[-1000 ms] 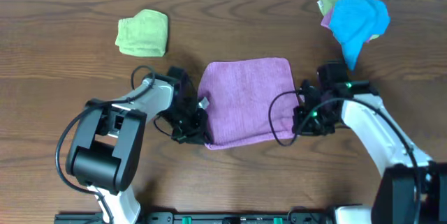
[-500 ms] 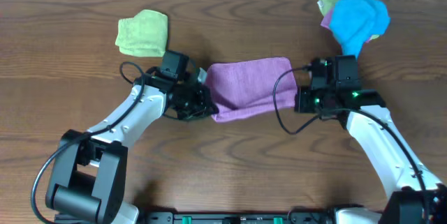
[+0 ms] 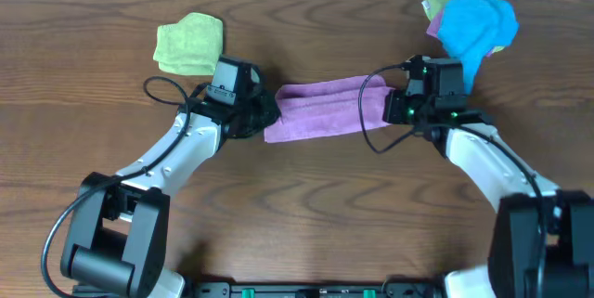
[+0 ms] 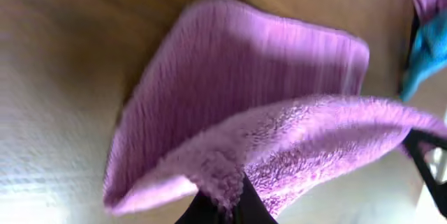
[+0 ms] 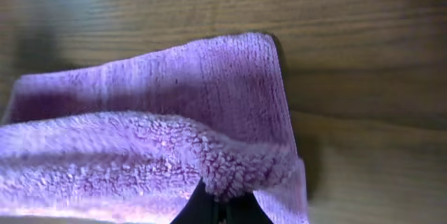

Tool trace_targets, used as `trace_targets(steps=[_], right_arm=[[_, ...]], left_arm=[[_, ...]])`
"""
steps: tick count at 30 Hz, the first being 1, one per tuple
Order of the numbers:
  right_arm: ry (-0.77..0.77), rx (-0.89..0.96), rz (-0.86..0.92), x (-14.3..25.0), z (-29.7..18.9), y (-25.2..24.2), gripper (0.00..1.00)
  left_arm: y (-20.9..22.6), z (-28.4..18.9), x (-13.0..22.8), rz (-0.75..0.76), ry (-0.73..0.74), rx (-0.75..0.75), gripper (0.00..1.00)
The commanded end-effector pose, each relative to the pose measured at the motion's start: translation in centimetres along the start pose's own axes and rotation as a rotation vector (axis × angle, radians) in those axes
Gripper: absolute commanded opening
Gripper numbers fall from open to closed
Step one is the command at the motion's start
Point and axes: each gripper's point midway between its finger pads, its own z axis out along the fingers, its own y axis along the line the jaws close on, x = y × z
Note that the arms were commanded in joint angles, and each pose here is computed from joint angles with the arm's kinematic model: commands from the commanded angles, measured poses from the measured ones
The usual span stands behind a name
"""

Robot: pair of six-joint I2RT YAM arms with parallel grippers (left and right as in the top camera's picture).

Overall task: Fold the cloth
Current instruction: 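Lay the pink cloth down, folding it over toward the front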

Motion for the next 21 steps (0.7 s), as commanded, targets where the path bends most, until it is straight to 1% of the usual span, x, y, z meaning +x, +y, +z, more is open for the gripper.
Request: trace_targets(steps=[1,12,21], right_arm=[[-0.014,0.02,0.028,-0.3,0.8,-0.8,0.01],[-0.119,0.028,0.01,-2.5,2.6,-1.3,0.01],[-0.149,0.055,0.004,-2.6,5.0,-2.4,0.01]], left_arm=[[1.0,0.4,-1.6,-0.026,-0.078,-0.055,0.06],[1.1,4.2,-3.7,-0.045,-0.142,0.003,0.06],[2.3,4.3,-5.6,-0.045,-0.248,-0.058,0.06]])
